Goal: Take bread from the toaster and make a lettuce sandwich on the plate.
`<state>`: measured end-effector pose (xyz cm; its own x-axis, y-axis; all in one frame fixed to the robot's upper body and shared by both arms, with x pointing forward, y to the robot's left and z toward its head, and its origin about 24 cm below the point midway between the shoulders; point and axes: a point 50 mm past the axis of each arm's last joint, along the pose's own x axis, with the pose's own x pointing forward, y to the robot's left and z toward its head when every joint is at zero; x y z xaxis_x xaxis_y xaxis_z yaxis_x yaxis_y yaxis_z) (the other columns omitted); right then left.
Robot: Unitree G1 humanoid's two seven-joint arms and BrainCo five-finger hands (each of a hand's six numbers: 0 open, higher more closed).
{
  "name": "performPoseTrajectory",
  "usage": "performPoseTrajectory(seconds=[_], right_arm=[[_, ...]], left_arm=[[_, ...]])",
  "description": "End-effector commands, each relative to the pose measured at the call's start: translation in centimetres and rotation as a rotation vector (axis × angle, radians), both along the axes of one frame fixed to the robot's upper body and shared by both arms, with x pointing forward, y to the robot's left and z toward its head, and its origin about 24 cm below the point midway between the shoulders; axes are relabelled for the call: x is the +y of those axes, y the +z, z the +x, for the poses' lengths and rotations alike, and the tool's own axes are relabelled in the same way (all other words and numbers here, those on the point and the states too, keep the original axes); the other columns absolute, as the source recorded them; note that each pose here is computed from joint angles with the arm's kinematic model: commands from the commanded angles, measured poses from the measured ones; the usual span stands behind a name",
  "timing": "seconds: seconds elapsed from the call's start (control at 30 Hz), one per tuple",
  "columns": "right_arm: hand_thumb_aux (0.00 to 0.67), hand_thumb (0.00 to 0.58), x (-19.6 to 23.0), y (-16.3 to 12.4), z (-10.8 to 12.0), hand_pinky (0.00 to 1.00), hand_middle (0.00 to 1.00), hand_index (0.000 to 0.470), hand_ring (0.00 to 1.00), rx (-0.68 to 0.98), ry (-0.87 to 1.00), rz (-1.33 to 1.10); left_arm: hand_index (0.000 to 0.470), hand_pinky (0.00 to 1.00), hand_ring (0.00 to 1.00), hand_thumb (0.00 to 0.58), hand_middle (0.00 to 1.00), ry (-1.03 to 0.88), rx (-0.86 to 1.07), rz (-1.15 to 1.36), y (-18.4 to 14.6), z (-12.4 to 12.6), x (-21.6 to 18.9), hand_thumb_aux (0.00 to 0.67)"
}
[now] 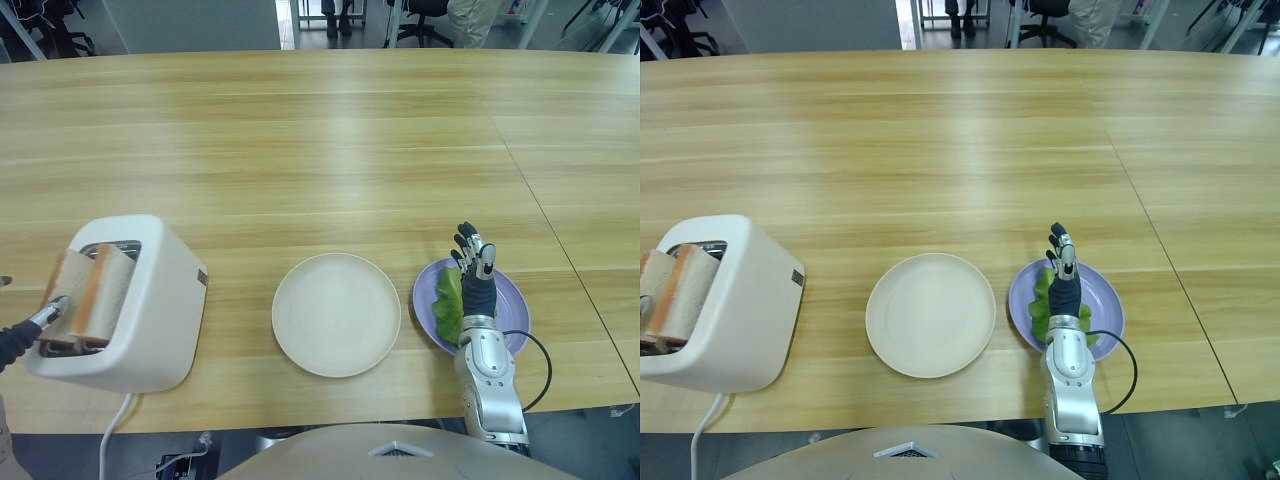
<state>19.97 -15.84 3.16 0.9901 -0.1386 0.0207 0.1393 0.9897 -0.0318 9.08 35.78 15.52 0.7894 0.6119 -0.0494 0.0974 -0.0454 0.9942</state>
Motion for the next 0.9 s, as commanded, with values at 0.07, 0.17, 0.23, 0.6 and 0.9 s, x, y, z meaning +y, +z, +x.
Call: performPoseTrajectory(seconds=[0.07, 0.17, 0.23, 0.6, 0.9], right_arm=[[0.000, 0.000, -0.3, 0.1, -0.1, 0.00, 0.00, 0.000, 0.00, -0.003, -0.012, 0.002], [0.000, 0.000, -0.3, 0.1, -0.1, 0.00, 0.00, 0.000, 0.00, -0.004, -0.012, 0.003], [0.000, 0.000, -0.3, 0.1, 0.0, 0.00, 0.00, 0.000, 0.00, -0.003, -0.011, 0.003], [0.000, 0.000, -0.1, -0.1, 0.0, 0.00, 0.00, 0.000, 0.00, 0.007, 0.001, -0.002], [0.000, 0.000, 0.2, -0.2, 0.1, 0.00, 0.00, 0.000, 0.00, 0.015, 0.009, -0.008]], left_arm=[[0.274, 0.00, 0.00, 0.485, 0.00, 0.013, 0.070, -0.057, -1.4, -0.3, -0.1, 0.399], [0.262, 0.00, 0.00, 0.472, 0.00, 0.011, 0.058, -0.076, -1.5, -0.2, -0.1, 0.381], [0.314, 0.00, 0.00, 0.521, 0.00, 0.001, 0.050, -0.104, -1.6, -0.1, -0.3, 0.457], [0.292, 0.00, 0.00, 0.503, 0.00, -0.053, -0.054, -0.153, -0.6, 0.6, -1.4, 0.426], [0.366, 0.00, 0.00, 0.556, 0.00, -0.091, -0.151, -0.142, 1.1, 1.1, -2.1, 0.533]])
